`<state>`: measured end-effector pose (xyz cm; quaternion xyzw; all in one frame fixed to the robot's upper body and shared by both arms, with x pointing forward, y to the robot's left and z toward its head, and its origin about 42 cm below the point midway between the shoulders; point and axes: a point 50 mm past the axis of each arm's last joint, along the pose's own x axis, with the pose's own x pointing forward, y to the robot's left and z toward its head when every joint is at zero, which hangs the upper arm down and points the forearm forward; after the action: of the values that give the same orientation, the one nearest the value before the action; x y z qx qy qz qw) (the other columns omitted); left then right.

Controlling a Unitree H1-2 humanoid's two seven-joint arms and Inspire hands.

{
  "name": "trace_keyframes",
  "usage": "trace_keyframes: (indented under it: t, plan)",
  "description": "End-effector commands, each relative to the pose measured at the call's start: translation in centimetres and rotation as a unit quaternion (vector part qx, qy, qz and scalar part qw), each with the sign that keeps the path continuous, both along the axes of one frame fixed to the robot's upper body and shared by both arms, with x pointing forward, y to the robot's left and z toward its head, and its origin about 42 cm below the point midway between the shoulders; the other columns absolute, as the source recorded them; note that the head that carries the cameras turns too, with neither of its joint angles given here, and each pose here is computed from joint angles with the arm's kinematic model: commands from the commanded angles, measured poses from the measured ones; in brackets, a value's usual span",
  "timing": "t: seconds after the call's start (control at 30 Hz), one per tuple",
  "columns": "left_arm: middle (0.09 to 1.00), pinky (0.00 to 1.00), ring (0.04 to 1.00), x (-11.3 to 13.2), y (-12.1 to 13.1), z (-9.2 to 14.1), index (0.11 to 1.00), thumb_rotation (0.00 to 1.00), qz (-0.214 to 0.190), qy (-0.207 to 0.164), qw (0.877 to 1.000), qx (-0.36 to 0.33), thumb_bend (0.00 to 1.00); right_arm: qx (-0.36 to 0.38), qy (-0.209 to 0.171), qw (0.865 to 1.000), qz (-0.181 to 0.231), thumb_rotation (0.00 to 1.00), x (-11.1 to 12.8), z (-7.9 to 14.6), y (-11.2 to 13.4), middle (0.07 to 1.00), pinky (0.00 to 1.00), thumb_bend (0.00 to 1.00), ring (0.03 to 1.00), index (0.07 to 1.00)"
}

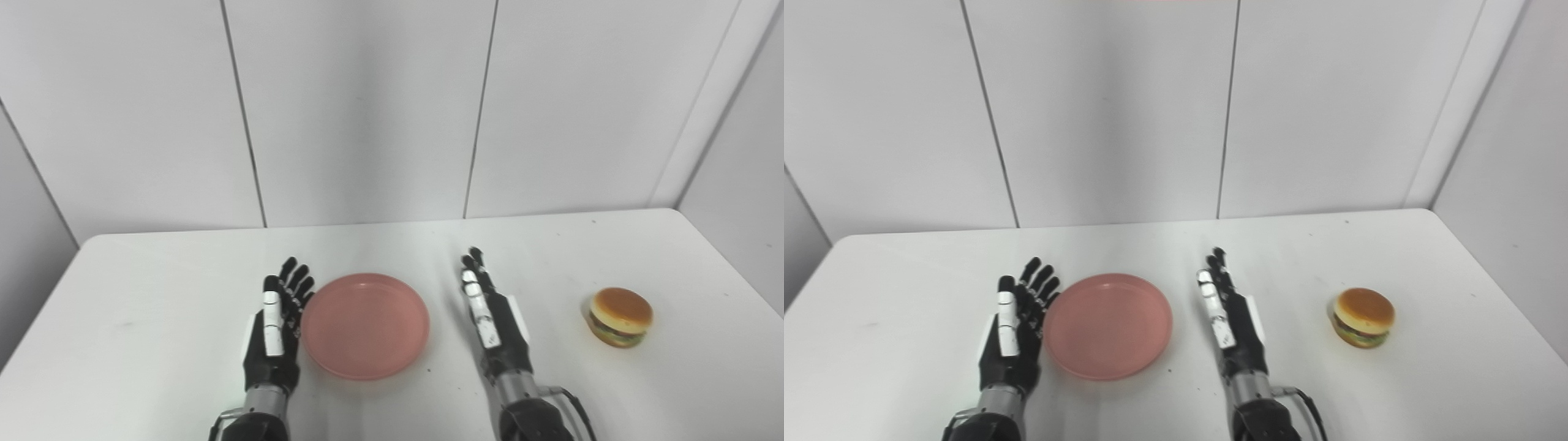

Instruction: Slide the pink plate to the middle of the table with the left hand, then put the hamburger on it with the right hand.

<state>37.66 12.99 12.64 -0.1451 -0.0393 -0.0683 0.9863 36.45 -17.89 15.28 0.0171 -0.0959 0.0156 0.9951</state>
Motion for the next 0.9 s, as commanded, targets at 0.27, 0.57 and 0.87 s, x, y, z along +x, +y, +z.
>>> trace_keyframes:
  t: [0.27,0.57,0.87]
  plan:
    - [0.949,0.95,0.95,-1.0,0.1,-2.1,0.939,1.0,-0.012,0.033,0.999,0.024,0.8,0.003,-0.049,0.999,0.0,0.93,1.2,2.6,1.1,0.98,1.0,0.55,1.0,1.0]
    - [0.973,0.97,0.961,-0.9,-0.8,-3.0,0.965,1.0,-0.002,0.02,0.999,0.042,0.74,-0.064,-0.107,0.992,-0.018,0.85,2.0,3.4,-2.3,0.964,1.0,0.63,0.987,0.979]
    - [1.0,1.0,0.999,-0.6,-2.4,-3.7,1.0,1.0,0.006,0.003,0.998,0.057,0.7,-0.287,-0.142,0.947,-0.028,0.71,2.2,8.3,-10.4,0.881,0.81,0.67,0.864,0.914]
